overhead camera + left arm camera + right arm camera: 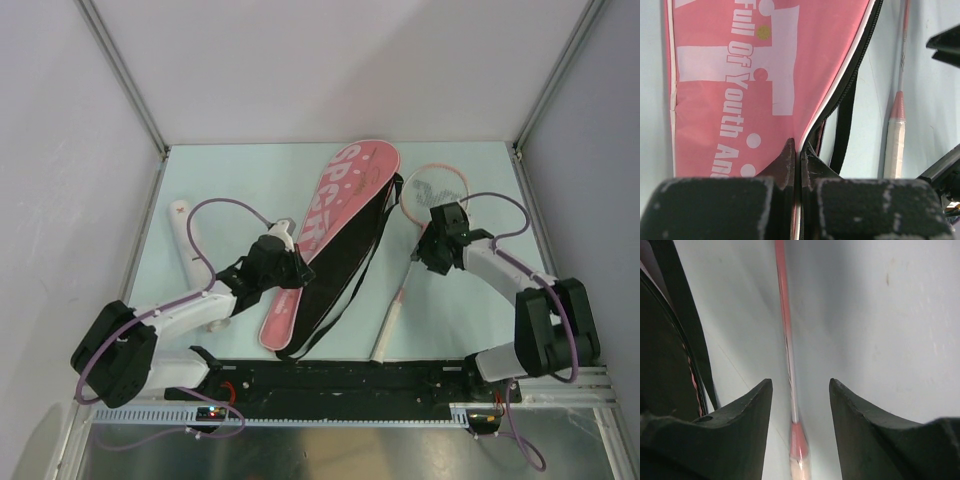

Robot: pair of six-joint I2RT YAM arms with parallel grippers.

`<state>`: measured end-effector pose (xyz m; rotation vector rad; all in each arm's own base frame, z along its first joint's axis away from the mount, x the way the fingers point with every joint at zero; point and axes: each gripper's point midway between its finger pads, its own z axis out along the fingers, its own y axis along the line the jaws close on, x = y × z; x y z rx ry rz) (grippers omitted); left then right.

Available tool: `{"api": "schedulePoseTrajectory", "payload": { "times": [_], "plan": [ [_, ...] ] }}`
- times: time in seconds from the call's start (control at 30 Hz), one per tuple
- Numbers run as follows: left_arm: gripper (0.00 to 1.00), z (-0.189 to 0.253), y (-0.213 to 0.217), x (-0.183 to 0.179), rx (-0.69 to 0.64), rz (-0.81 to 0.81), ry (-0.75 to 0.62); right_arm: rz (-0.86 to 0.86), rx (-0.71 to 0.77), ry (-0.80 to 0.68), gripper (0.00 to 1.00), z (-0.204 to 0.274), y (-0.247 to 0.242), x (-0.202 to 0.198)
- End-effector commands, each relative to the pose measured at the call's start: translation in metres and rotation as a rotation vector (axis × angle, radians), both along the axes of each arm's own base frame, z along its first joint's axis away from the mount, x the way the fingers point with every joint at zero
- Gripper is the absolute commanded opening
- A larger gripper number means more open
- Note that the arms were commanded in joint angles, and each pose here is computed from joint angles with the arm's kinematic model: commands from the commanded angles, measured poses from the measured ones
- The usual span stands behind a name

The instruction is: Pack up the badminton gear

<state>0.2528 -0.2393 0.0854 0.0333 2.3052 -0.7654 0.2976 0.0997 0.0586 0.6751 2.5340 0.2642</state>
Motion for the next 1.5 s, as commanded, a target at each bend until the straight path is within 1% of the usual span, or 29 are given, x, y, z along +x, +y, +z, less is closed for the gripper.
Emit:
{"api": "schedulePoseTrajectory", "payload": {
  "times": [0.0,0.17,0.4,0.47,0.53,0.6,0.63,0.83,1.07,1.27,1.47],
  "plan": [
    [0.0,0.022,-0.014,0.009,-0.1,-0.003,-0.039,-0.004,0.006,-0.083,0.53,0.009,-0.006,0.048],
    [0.0,0.025,-0.017,0.009,-0.117,0.002,-0.036,-0.046,0.02,-0.027,0.5,-0.01,-0.006,0.065],
    [0.0,0.035,-0.023,0.009,-0.148,-0.035,-0.056,-0.073,-0.064,0.006,0.42,-0.029,-0.005,0.079],
    [0.0,0.039,-0.025,0.01,-0.158,-0.037,-0.062,-0.082,-0.087,0.02,0.38,-0.033,-0.005,0.079],
    [0.0,0.042,-0.028,0.011,-0.168,-0.038,-0.06,-0.097,-0.106,0.039,0.3,-0.038,-0.007,0.076],
    [0.0,0.046,-0.031,0.013,-0.183,-0.039,-0.055,-0.103,-0.121,0.054,0.19,-0.04,-0.01,0.073],
    [0.0,0.047,-0.033,0.014,-0.19,-0.038,-0.051,-0.101,-0.129,0.057,0.16,-0.04,-0.012,0.072],
    [0.0,0.051,-0.044,0.025,-0.218,-0.025,-0.045,-0.087,-0.173,0.017,0.02,-0.017,-0.024,0.055],
    [0.0,0.053,-0.063,0.043,-0.213,-0.047,-0.05,-0.028,-0.169,-0.035,0.0,0.01,-0.019,0.022],
    [0.0,0.046,-0.073,0.052,-0.187,-0.076,-0.049,0.097,-0.103,-0.096,0.0,0.033,0.012,0.0],
    [0.0,0.042,-0.073,0.055,-0.164,-0.084,-0.066,0.15,-0.054,-0.07,0.0,0.037,0.036,-0.021]
  ]
}}
